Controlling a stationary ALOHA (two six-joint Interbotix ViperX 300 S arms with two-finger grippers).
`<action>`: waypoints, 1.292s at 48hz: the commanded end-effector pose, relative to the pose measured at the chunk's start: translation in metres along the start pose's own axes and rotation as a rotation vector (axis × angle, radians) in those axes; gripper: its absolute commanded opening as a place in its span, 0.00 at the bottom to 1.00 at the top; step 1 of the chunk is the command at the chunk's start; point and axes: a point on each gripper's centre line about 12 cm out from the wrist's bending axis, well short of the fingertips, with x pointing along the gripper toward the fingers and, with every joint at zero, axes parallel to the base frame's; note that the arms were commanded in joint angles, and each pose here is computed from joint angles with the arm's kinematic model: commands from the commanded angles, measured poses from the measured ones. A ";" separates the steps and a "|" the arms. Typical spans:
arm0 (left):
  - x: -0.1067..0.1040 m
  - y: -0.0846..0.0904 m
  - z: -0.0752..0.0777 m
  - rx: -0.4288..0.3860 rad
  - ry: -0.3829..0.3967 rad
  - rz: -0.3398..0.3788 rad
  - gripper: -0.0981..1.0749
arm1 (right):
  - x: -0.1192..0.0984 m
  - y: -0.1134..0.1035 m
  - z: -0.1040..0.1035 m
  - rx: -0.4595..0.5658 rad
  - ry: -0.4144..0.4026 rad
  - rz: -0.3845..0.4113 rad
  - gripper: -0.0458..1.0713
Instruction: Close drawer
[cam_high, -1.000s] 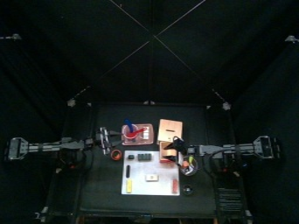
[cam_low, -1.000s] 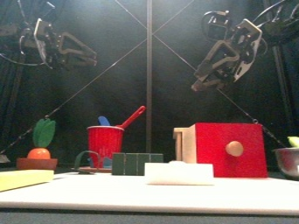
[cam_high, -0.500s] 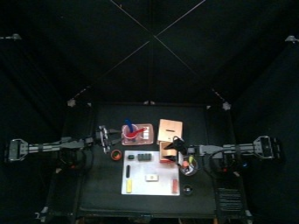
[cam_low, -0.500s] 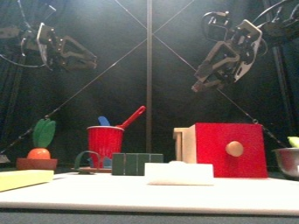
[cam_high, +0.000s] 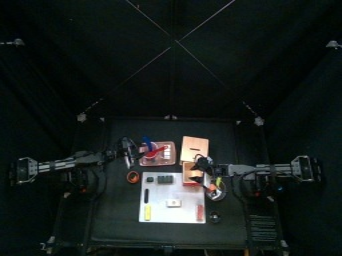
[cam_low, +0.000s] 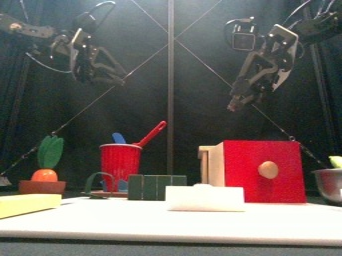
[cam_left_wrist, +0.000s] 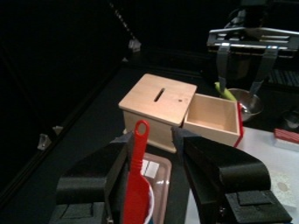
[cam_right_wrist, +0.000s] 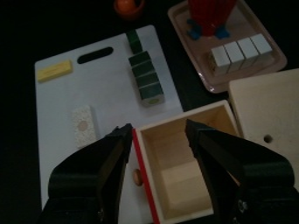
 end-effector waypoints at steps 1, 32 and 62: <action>0.020 0.008 0.027 0.002 0.028 0.011 0.76 | -0.008 0.002 0.006 0.013 -0.024 0.009 0.81; 0.211 0.042 0.077 0.254 0.448 -0.019 0.76 | -0.017 0.045 -0.032 0.061 0.100 0.163 0.52; 0.275 0.069 0.052 0.272 0.540 -0.173 0.76 | -0.010 0.070 -0.049 0.112 0.158 0.245 0.39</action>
